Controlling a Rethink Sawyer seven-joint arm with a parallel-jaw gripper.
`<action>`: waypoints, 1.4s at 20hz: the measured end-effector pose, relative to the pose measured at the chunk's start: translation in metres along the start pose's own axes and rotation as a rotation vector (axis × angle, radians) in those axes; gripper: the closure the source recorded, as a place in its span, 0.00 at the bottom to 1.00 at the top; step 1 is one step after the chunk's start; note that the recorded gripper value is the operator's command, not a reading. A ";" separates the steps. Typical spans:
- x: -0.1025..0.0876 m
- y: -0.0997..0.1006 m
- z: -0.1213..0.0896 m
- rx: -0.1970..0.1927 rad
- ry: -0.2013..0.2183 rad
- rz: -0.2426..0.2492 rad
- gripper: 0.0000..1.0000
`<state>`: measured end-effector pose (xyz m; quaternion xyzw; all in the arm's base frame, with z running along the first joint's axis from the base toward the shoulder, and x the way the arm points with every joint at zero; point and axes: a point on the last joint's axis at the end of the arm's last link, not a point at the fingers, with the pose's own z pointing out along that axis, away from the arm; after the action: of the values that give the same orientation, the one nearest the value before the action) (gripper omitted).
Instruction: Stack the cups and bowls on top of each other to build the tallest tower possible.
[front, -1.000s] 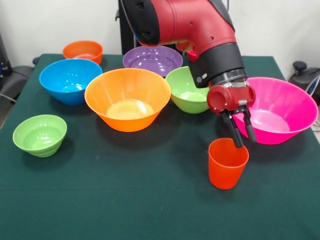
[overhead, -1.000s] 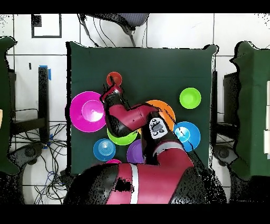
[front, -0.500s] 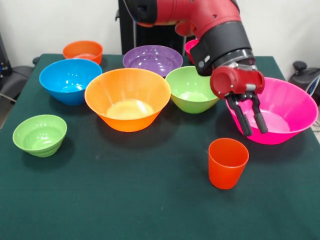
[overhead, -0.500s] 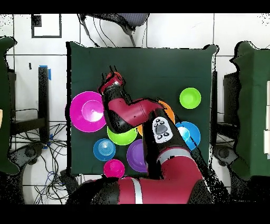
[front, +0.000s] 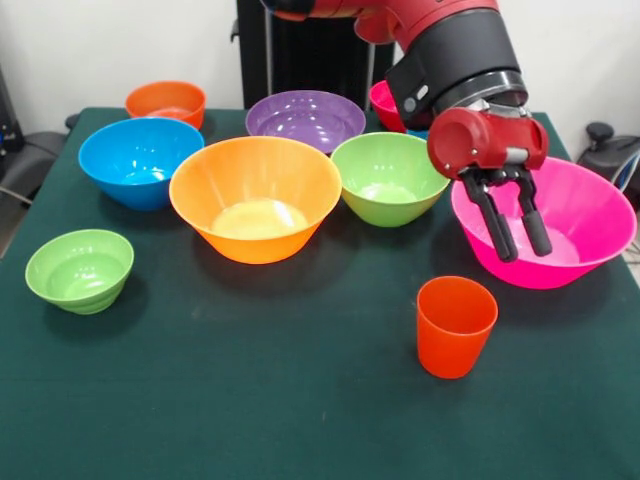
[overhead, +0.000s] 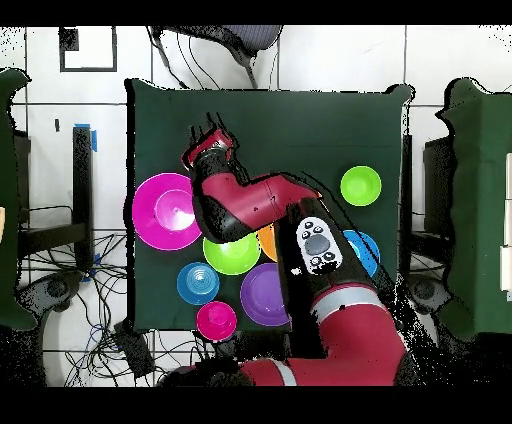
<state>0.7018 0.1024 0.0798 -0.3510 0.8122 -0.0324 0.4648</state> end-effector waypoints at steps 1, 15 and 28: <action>0.000 0.000 0.000 -0.004 0.007 0.004 0.00; 0.001 -0.012 0.007 -0.070 0.083 0.093 0.00; -0.004 -0.065 -0.002 -0.144 0.191 0.247 0.00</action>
<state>0.7366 0.0555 0.1083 -0.2763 0.8899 0.0501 0.3595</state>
